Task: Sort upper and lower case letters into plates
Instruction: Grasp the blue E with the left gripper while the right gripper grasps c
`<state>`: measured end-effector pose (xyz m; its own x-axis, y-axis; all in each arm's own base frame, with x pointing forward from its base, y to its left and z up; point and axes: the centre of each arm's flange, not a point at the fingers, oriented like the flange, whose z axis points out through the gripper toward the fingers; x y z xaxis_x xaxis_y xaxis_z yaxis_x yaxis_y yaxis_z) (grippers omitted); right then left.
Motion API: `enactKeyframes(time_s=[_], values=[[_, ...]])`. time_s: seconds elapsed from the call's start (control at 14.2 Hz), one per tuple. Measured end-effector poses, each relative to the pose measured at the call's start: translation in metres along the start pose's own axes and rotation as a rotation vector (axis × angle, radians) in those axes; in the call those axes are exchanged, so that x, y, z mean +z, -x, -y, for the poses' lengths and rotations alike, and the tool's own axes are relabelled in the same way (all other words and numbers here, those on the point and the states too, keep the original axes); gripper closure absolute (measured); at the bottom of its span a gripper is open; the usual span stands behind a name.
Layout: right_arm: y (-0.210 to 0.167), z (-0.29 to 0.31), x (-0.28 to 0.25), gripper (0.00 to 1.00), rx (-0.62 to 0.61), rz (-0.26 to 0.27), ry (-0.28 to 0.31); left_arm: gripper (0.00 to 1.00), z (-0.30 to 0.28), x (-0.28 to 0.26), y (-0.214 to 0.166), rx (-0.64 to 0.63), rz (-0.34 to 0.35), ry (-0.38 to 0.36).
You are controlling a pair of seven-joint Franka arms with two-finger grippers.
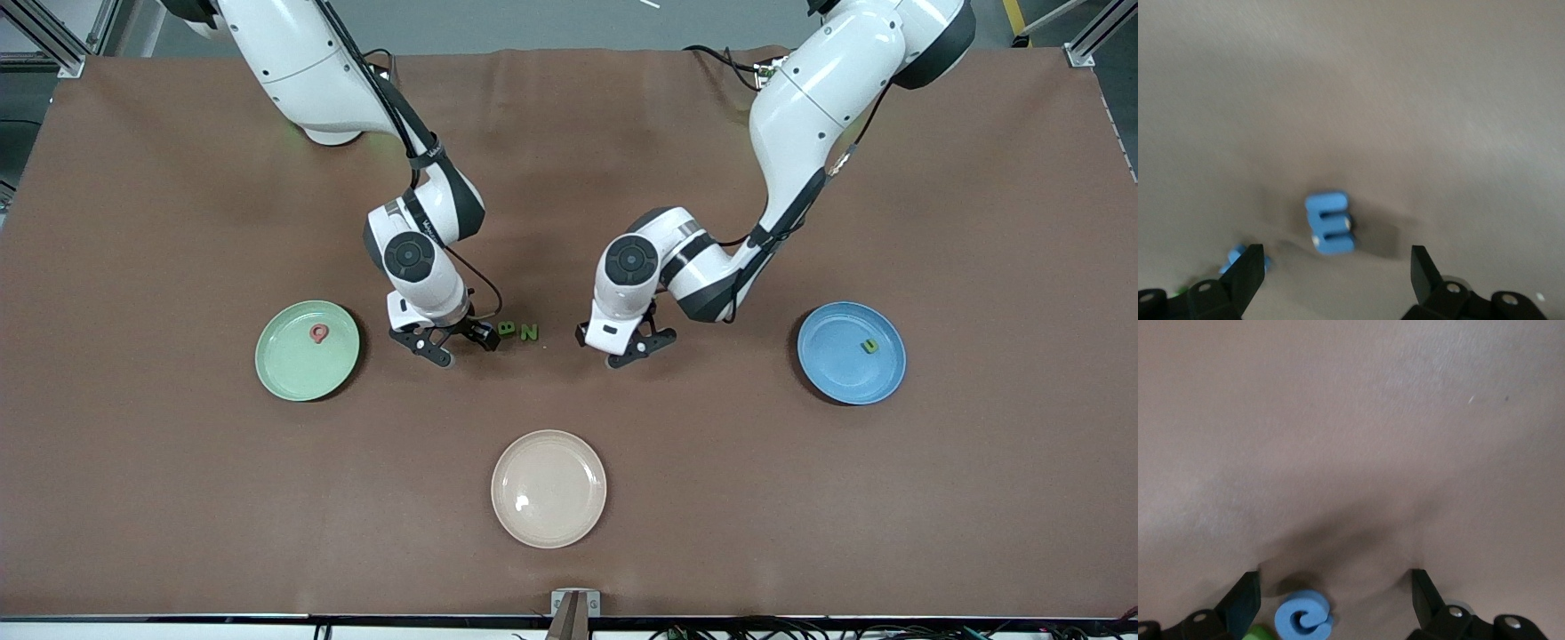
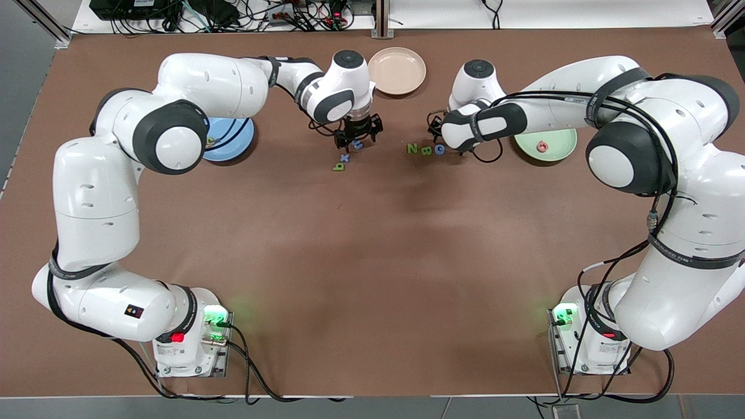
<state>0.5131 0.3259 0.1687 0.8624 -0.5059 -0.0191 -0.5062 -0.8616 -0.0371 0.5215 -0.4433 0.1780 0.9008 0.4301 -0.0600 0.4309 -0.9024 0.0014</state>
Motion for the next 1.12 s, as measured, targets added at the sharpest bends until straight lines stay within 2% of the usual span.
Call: enactKeyframes(time_s=[0.42,0.49,0.56,0.63,0.84,0.98,1.12], values=[[0.0121,0.0046,0.0029,0.04,-0.002,0.005,0.012,0.09,0.0052,-0.0004,-0.0119,-0.017,-0.003,0.000],[0.0120,0.0051,0.0020,0.08,-0.002,0.005,0.013,0.09,0.0052,-0.0001,-0.0118,-0.016,-0.002,0.000],[0.0120,0.0062,0.0001,0.17,-0.003,0.006,0.013,0.12,0.0052,0.0004,-0.0115,-0.016,-0.002,-0.001],[0.0118,0.0073,-0.0014,0.30,-0.003,0.008,0.015,0.12,0.0052,0.0015,-0.0109,-0.015,0.000,-0.002],[0.0114,0.0092,-0.0045,0.59,-0.004,0.011,0.020,0.13,0.0044,0.0066,-0.0069,-0.010,0.005,-0.008],[0.0109,0.0088,-0.0046,0.59,-0.003,0.015,0.027,0.15,0.0038,0.0087,-0.0045,-0.007,0.007,-0.010],[0.0072,0.0067,-0.0053,0.59,-0.005,0.018,0.040,0.26,0.0027,0.0076,-0.0045,-0.007,0.006,-0.007]])
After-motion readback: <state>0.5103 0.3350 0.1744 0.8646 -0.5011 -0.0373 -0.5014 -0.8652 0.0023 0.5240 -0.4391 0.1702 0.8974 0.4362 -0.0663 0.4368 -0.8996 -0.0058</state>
